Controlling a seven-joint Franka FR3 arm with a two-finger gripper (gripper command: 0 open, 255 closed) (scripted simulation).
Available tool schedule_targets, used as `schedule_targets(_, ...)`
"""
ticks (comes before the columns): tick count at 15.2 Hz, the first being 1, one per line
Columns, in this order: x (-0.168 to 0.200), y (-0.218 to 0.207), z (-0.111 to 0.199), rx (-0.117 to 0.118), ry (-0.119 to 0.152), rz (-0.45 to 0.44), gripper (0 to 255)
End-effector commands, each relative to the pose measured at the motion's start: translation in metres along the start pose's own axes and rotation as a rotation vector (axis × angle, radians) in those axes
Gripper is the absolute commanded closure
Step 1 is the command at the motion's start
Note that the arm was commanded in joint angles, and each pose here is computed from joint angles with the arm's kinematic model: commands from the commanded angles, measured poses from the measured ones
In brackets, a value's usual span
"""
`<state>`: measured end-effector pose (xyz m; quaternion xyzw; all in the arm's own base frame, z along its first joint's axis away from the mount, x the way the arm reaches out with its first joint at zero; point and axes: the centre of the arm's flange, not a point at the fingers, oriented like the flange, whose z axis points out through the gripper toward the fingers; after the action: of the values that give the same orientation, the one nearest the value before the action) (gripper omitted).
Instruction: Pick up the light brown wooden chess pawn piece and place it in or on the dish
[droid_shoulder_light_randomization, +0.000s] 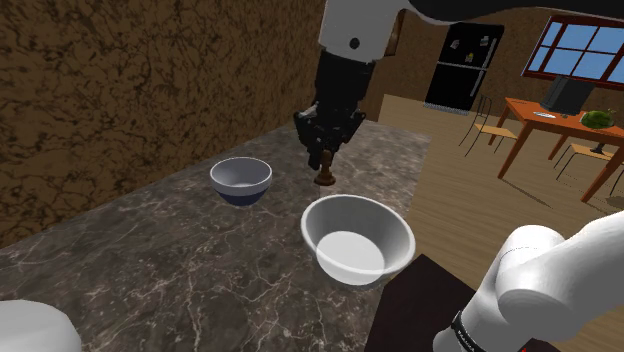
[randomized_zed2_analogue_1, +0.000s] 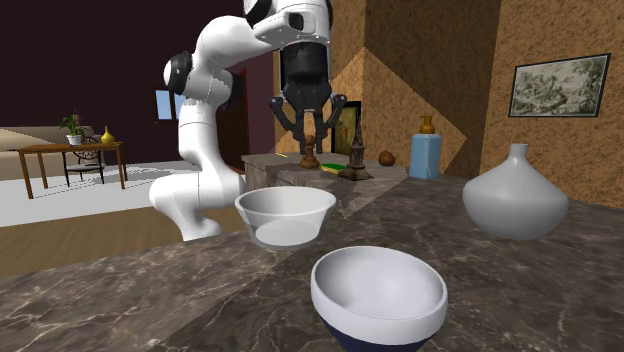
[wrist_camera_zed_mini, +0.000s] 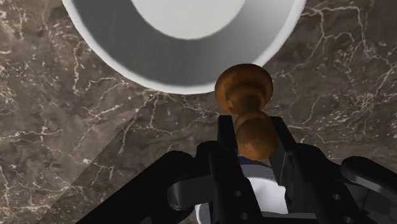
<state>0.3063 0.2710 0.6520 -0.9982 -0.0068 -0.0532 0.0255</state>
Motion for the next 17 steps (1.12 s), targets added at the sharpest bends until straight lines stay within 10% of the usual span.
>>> schedule_targets(1, -0.023, 0.014, -0.005, 0.001, -0.001, 0.0, 255)
schedule_targets(17, -0.073, 0.043, 0.049, 0.001, -0.001, 0.0, 255)
